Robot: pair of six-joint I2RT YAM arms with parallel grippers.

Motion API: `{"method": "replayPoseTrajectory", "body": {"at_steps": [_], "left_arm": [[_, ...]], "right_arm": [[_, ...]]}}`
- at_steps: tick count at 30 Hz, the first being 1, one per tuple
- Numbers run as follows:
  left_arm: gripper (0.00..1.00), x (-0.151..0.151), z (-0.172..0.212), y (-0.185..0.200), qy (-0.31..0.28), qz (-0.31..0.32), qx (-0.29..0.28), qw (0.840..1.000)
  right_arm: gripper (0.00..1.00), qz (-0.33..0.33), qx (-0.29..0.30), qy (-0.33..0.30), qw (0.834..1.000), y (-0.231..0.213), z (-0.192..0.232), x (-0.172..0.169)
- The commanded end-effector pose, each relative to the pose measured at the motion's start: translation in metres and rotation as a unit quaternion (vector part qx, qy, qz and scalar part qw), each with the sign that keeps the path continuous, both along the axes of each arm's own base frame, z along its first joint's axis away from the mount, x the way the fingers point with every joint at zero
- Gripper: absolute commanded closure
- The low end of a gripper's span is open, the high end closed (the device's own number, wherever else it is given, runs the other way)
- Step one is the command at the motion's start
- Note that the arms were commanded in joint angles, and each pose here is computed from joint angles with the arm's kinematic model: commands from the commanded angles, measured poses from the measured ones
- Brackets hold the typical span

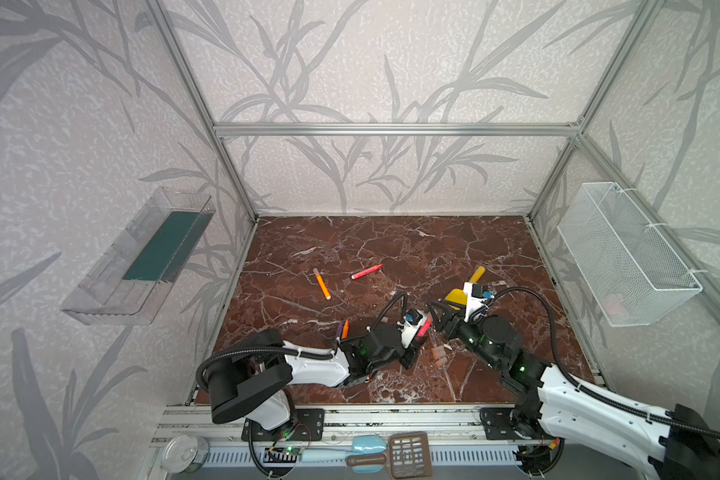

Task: Insert the pens into the pen caps
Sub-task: 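Push the cap down onto the marker while the left gripper holds it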

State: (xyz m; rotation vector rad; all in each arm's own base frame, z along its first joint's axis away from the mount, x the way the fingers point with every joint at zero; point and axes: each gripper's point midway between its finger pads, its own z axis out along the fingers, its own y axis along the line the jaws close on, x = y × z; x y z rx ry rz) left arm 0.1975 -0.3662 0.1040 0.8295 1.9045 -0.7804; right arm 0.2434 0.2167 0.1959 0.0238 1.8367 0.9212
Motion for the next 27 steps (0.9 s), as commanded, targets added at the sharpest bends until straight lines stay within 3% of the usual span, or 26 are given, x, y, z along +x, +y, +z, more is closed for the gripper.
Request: {"method": "replayPoseTrajectory", "body": {"at_steps": [1,5,13,17,22,27], "left_arm": [[1.00,0.004,0.013,-0.009,-0.020,-0.001,-0.007,1.000],[1.00,0.003,0.014,-0.010,-0.021,-0.003,-0.008,1.000],[1.00,0.006,0.011,-0.009,-0.025,0.007,-0.002,1.000],[1.00,0.013,0.017,-0.008,-0.033,0.026,0.003,0.999],[1.00,0.034,0.048,-0.007,-0.064,0.071,0.011,0.995],[1.00,0.048,0.083,-0.003,-0.104,0.097,0.007,0.990]], "right_arm": [[0.43,-0.002,-0.001,0.007,1.000,0.003,-0.001,0.004],[0.47,0.003,-0.002,0.017,1.000,0.007,-0.006,0.007],[0.86,0.015,-0.004,0.023,1.000,0.013,-0.008,0.007],[1.00,0.032,-0.002,0.029,0.999,0.018,-0.010,0.003],[1.00,0.080,0.022,0.044,0.996,0.035,-0.016,-0.007],[1.00,0.086,0.015,0.052,0.995,0.044,-0.026,-0.010]]}}
